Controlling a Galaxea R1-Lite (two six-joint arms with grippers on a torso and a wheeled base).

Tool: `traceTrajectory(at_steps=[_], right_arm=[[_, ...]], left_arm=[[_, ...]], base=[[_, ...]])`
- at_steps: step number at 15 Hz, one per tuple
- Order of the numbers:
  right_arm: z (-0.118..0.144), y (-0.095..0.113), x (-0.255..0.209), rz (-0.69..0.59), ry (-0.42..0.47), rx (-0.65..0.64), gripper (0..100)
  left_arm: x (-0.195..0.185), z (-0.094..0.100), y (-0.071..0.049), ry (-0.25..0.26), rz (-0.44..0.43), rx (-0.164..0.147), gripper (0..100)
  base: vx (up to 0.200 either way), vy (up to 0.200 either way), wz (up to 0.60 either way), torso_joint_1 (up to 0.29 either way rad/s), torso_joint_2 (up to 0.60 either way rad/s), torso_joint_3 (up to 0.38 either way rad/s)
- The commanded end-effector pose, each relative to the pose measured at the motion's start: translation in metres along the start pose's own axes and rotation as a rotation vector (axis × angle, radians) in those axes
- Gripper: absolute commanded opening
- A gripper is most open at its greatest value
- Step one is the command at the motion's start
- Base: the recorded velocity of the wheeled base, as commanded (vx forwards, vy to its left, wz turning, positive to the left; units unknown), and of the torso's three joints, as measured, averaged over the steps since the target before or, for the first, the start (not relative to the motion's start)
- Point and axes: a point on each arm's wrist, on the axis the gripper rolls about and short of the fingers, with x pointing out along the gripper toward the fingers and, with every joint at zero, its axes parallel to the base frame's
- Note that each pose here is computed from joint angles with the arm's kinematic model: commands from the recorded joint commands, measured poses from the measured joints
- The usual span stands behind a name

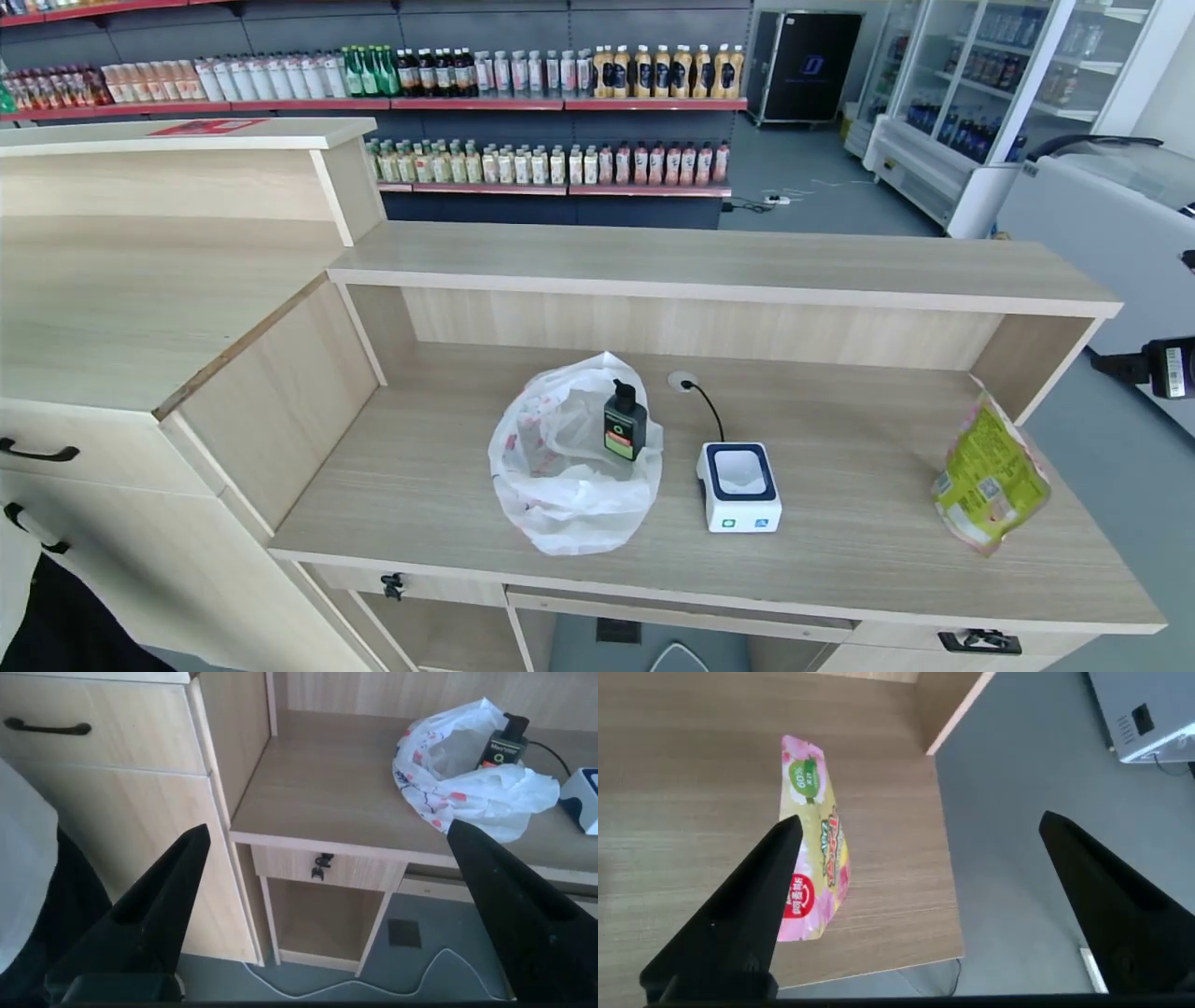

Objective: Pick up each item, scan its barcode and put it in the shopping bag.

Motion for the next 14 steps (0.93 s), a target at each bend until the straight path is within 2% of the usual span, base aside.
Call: traceTrajectory(at_steps=[1, 5, 6, 9, 14], right_arm=[[-0.024, -0.001, 0.025, 0.053, 0.084, -0.003, 100], [-0.036, 0.004, 0.034, 0.100, 0.122, 0.003, 100], [-0.045, 0.007, 0.044, 0.116, 0.158, 0.010, 100], [-0.058, 0.010, 0.062, 0.151, 0.195, 0.023, 100], [-0.074, 0.016, 0.088, 0.252, 0.194, 0.046, 100]], left_arm=[[0.000, 0.000, 0.000, 0.000, 0.000, 0.000, 100], [0.000, 0.000, 0.000, 0.000, 0.000, 0.000, 100], [0.000, 0.000, 0.000, 0.000, 0.000, 0.000, 100], [0.000, 0.000, 0.000, 0.000, 0.000, 0.000, 100], [0.000, 0.000, 0.000, 0.000, 0.000, 0.000, 100]], base=[[0.000, 0.000, 0.00, 0.000, 0.00, 0.000], [0.000, 0.000, 0.00, 0.000, 0.00, 0.000], [0.000, 0.000, 0.00, 0.000, 0.00, 0.000], [0.000, 0.000, 0.00, 0.000, 0.00, 0.000], [0.000, 0.000, 0.00, 0.000, 0.00, 0.000]])
